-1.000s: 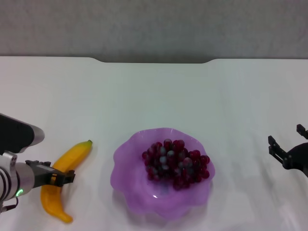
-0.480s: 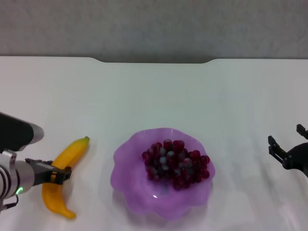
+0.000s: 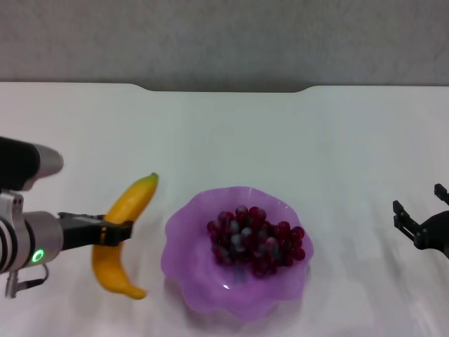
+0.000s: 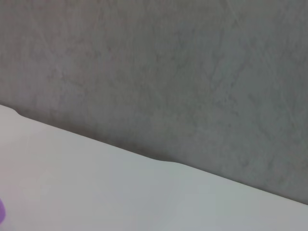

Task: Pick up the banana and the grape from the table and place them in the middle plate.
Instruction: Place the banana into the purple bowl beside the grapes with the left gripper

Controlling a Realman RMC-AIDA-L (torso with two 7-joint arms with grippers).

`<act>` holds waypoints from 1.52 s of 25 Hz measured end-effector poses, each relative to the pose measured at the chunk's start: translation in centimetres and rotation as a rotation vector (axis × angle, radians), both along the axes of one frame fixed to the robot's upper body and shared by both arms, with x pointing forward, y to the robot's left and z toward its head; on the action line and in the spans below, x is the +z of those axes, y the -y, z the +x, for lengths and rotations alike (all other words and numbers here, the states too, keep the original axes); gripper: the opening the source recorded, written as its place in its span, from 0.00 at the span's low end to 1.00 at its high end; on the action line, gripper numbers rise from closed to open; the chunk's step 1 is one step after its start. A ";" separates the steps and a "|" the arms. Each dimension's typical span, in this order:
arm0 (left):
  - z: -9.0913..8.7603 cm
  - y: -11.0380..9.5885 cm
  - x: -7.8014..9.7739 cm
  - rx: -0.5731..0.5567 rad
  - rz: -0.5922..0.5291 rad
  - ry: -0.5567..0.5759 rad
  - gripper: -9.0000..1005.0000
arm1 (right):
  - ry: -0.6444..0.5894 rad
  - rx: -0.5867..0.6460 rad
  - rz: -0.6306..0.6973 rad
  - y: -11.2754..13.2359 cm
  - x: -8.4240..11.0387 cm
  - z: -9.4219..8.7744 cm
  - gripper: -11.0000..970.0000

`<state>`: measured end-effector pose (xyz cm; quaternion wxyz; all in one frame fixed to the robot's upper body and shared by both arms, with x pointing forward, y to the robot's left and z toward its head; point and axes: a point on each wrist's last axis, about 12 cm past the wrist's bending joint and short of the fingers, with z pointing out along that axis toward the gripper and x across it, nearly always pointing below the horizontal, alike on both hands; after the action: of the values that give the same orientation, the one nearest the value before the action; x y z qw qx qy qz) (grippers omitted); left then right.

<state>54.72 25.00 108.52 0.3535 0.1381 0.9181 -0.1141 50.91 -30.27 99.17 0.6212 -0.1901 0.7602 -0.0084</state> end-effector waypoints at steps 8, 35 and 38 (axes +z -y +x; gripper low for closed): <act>-0.3 1.4 2.3 -0.010 -0.275 -0.057 0.50 | 0.000 0.000 -0.002 0.0 0.0 0.0 0.86; -0.8 5.3 -4.9 0.002 -0.316 -0.021 0.59 | 0.006 0.005 -0.003 -0.1 0.1 0.2 0.86; -0.9 6.1 -4.5 -0.018 -0.321 -0.004 0.60 | 0.004 0.004 -0.004 -0.1 0.1 0.1 0.86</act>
<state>53.84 18.89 103.99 0.3681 0.0878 0.8875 -0.2630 51.04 -30.17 99.25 0.6225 -0.1930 0.7584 -0.0092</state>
